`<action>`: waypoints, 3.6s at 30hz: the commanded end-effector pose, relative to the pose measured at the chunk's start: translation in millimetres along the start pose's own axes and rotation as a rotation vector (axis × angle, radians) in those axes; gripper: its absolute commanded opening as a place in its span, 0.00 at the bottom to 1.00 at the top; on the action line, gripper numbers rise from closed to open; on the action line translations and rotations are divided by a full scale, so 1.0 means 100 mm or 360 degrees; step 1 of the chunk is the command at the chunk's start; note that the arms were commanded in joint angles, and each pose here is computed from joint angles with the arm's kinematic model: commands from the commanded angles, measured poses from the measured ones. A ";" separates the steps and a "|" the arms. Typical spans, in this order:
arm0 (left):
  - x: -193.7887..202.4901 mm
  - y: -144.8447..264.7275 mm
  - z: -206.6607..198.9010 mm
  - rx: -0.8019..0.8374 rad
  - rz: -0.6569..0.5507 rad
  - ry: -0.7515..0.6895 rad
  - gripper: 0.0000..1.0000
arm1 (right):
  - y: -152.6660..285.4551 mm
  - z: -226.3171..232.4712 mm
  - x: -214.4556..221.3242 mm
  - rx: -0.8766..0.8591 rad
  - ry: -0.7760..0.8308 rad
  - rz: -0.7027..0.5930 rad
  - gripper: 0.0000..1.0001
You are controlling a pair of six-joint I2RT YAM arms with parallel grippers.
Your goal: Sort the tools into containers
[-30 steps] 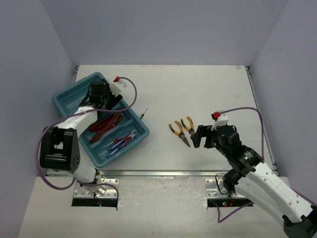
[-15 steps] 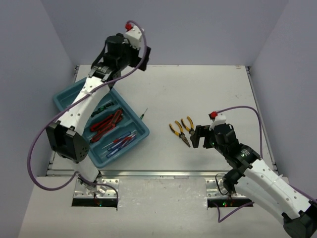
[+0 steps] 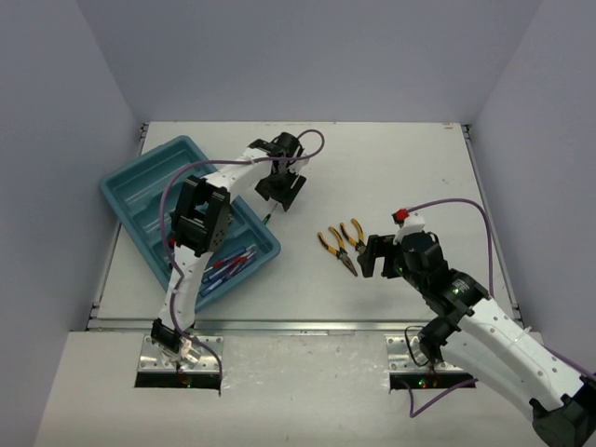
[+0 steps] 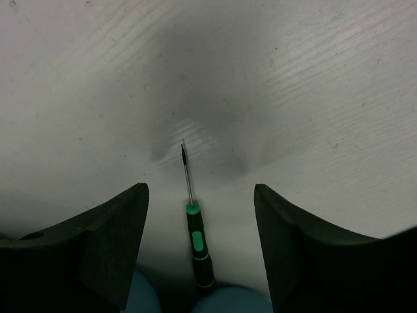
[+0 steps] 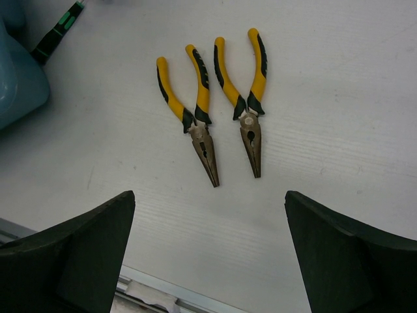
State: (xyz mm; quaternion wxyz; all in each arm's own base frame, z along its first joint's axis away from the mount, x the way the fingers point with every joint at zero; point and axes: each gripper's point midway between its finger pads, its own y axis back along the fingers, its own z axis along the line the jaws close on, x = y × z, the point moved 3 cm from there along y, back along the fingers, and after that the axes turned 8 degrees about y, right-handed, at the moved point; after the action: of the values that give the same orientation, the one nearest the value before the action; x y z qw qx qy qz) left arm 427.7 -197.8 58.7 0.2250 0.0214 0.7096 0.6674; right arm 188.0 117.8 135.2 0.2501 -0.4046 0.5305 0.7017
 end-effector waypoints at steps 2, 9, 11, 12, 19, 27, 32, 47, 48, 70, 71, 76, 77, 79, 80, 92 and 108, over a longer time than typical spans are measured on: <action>0.01 0.13 0.02 -0.0037 -0.0068 0.0018 0.63 | 0.00 0.02 -0.10 -0.0019 0.0006 -0.0064 0.95; 0.03 0.01 0.12 -0.0002 -0.0060 0.0056 0.49 | 0.00 0.03 -0.10 -0.0027 0.0008 -0.0060 0.95; 0.05 -0.04 0.15 0.0002 -0.0055 0.0062 0.46 | 0.01 0.03 -0.10 -0.0027 0.0008 -0.0062 0.95; 0.05 -0.05 0.15 0.0008 -0.0063 0.0063 0.44 | 0.01 0.03 -0.10 -0.0027 0.0008 -0.0062 0.95; 0.09 -0.10 0.12 0.0071 -0.0036 0.0048 0.26 | 0.01 0.02 -0.10 -0.0025 0.0011 -0.0062 0.95; 0.12 -0.18 0.09 0.0143 -0.0006 0.0057 0.08 | 0.01 0.02 -0.10 -0.0025 0.0010 -0.0066 0.95; 0.11 -0.23 0.05 0.0175 -0.0007 0.0075 0.00 | 0.01 0.02 -0.10 -0.0023 0.0010 -0.0065 0.94; -0.39 0.12 -0.34 0.0373 -0.0341 0.0145 0.00 | 0.00 0.01 -0.09 -0.0006 0.0013 -0.0063 0.94; -0.43 0.16 -0.36 0.0380 -0.0365 0.0144 0.00 | 0.00 0.00 -0.09 -0.0003 0.0013 -0.0063 0.94; -0.72 1.02 -0.49 0.0417 -0.0763 0.0074 0.00 | 0.00 0.00 -0.10 -0.0002 0.0013 -0.0066 0.93; -0.72 1.08 -0.49 0.0413 -0.0786 0.0075 0.00 | 0.00 0.00 -0.10 -0.0003 0.0015 -0.0065 0.93; -0.80 1.40 -0.39 0.0324 -0.0928 0.0059 0.00 | 0.00 0.00 -0.10 -0.0003 0.0018 -0.0065 0.93; -0.82 1.47 -0.36 0.0300 -0.0959 0.0053 0.00 | 0.00 0.00 -0.10 -0.0003 0.0017 -0.0063 0.93; -0.89 1.70 -0.32 0.0280 -0.1044 0.0026 0.00 | 0.00 0.01 -0.09 -0.0006 0.0021 -0.0060 0.93; -0.93 1.79 -0.30 0.0275 -0.1075 0.0025 0.00 | 0.00 0.01 -0.10 -0.0007 0.0021 -0.0061 0.93; -0.90 2.22 0.82 -0.0070 -0.1165 0.0115 0.00 | 0.00 0.02 -0.11 -0.0023 0.0019 -0.0067 0.93; 0.05 1.91 2.13 -0.0797 -0.1154 -0.0203 0.00 | 0.04 0.04 -0.12 -0.0052 0.0014 -0.0103 0.93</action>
State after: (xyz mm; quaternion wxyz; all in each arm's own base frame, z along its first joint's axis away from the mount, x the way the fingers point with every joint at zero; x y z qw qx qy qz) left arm 447.6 1.7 228.7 0.4399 -0.2414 0.5295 0.6839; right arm 186.1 119.4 140.1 0.2491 -0.4164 0.5184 0.7041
